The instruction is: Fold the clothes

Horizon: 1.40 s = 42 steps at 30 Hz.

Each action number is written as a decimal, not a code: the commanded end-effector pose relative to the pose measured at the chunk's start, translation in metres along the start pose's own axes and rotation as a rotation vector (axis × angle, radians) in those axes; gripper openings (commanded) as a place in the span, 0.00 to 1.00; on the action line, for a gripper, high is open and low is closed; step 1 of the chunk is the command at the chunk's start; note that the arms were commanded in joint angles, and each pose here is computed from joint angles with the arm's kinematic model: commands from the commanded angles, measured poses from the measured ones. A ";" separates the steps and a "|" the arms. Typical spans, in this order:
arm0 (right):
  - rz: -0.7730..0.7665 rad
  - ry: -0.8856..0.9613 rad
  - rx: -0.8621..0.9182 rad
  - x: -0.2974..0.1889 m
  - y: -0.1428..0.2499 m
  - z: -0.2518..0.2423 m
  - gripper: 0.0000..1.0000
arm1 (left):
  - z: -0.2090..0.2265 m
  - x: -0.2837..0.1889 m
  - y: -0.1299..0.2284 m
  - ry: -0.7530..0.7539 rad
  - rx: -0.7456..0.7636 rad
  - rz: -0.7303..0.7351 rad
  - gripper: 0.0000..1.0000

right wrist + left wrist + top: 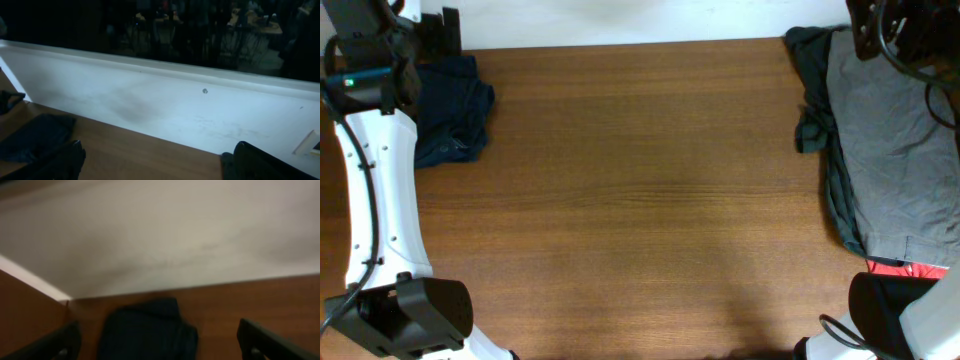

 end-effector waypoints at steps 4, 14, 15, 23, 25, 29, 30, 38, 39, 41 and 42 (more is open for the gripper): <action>0.043 -0.010 0.010 0.018 0.009 -0.006 0.99 | -0.003 0.005 0.024 0.022 -0.011 0.123 0.99; -0.024 0.003 -0.023 -0.023 -0.005 0.012 0.99 | -0.008 0.001 0.044 0.046 -0.009 0.239 0.99; -0.036 0.006 -0.030 -0.026 -0.006 0.013 0.99 | -0.008 0.001 0.044 0.046 -0.009 0.239 0.99; -0.282 0.112 -0.148 -0.035 0.020 0.017 0.99 | -0.008 0.001 0.045 0.047 -0.009 0.246 0.99; -0.320 0.153 -0.161 -0.040 0.042 0.019 0.99 | -0.008 0.001 0.045 0.047 -0.009 0.246 0.99; -0.359 0.194 -0.173 -0.052 0.085 0.030 0.99 | -0.008 0.001 0.045 0.047 -0.009 0.246 0.99; -0.364 0.195 -0.175 -0.055 0.095 0.033 0.99 | -0.008 0.001 0.045 0.047 -0.009 0.246 0.99; -0.390 0.288 -0.046 -0.065 0.187 0.042 0.99 | -0.008 0.001 0.045 0.047 -0.009 0.246 0.99; -0.394 0.329 0.046 -0.066 0.198 0.038 0.99 | -0.008 0.001 0.045 0.047 -0.009 0.246 0.99; -0.404 0.446 0.286 -0.068 0.233 0.027 0.99 | -0.008 0.001 0.045 0.047 -0.009 0.246 0.99; -0.395 0.456 0.294 -0.067 0.244 0.027 0.99 | -0.008 0.001 0.045 0.047 -0.009 0.246 0.99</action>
Point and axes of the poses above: each gripper's point midway between its finger pads, its own x axis out along the fingers, its own z axis along the line the jaws close on, y = z × x, the point moved 7 cm from there along -x, back along the fingers, and after that the axes turned 5 degrees about -x, right-handed, at the moved point
